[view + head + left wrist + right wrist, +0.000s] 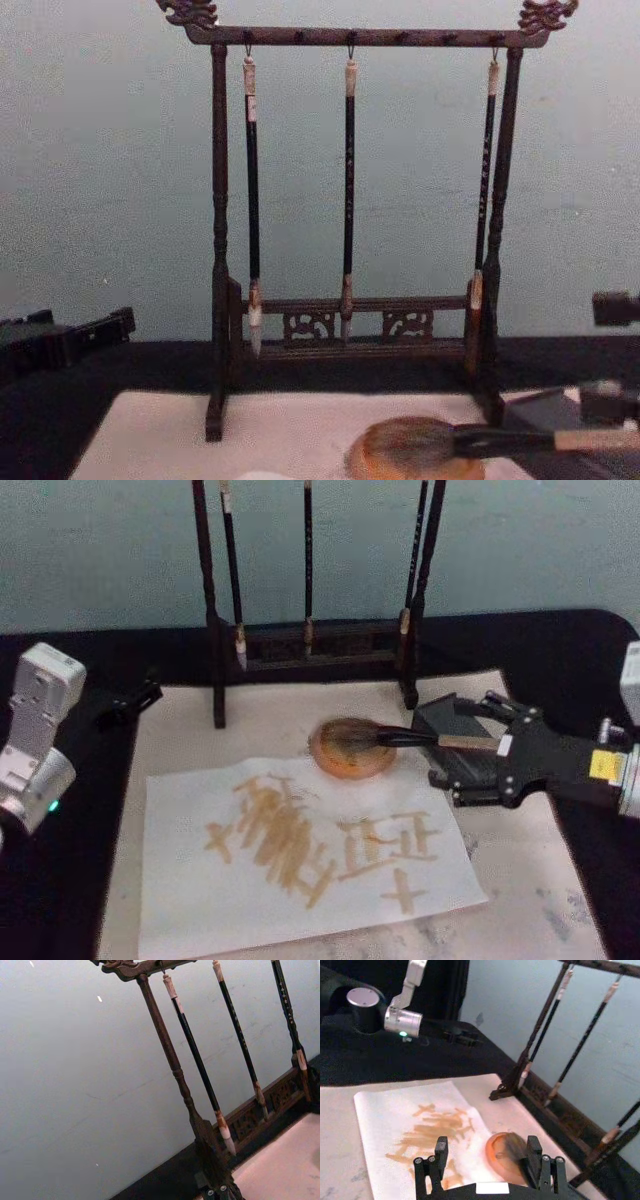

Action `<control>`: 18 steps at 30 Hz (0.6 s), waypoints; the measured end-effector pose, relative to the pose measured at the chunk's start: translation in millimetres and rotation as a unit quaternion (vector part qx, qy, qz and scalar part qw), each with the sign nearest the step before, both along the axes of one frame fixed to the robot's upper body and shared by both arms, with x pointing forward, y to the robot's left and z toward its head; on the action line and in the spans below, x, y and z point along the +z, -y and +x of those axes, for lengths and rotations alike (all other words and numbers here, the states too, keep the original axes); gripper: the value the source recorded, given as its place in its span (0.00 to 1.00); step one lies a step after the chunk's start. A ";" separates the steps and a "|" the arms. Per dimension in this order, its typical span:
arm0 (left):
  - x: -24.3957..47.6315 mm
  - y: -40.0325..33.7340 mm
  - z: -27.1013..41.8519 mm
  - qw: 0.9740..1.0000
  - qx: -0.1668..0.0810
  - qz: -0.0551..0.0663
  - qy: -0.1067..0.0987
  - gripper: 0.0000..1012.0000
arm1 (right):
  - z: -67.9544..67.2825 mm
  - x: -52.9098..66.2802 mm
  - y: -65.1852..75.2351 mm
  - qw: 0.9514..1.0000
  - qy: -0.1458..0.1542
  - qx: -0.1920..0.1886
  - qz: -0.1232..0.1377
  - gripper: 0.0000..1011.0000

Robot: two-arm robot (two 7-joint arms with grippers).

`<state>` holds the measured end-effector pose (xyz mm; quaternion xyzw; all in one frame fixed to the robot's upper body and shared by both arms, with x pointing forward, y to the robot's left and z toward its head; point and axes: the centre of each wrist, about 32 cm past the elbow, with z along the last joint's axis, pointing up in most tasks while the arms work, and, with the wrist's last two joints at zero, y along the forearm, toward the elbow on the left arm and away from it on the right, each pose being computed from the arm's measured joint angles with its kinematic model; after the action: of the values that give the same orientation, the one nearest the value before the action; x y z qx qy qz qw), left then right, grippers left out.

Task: Pick up the brush from the inkstone, write on the paper, then place the brush back to its original position.

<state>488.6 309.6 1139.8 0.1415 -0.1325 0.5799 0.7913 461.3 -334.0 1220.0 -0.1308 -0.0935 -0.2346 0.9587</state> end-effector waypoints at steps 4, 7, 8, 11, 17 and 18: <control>0.0 0.0 0.0 1.000 0.000 0.000 0.000 0.99 | -2.6 -5.3 -5.7 1.000 0.001 0.005 -0.004 1.00; 0.0 0.0 0.0 1.000 0.000 0.000 0.000 0.99 | -5.1 -11.0 -11.5 1.000 0.002 0.006 -0.009 1.00; 0.0 0.0 0.0 1.000 0.000 0.000 0.000 0.99 | -6.3 -14.0 -14.0 1.000 0.002 0.004 -0.011 1.00; 0.0 0.0 0.0 1.000 0.000 0.000 0.000 0.99 | -8.4 -20.0 -17.8 1.000 0.000 0.000 -0.010 1.00; 0.0 0.0 0.0 1.000 0.000 0.000 0.000 0.99 | -8.5 -20.1 -17.6 1.000 0.000 0.000 -0.011 1.00; 0.0 0.0 0.0 1.000 0.000 0.000 0.000 0.99 | -8.3 -19.7 -17.3 1.000 0.000 0.000 -0.011 1.00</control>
<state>488.6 309.7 1139.8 0.1415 -0.1325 0.5799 0.7913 453.1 -316.6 1200.3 -0.1409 -0.0964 -0.2336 0.9572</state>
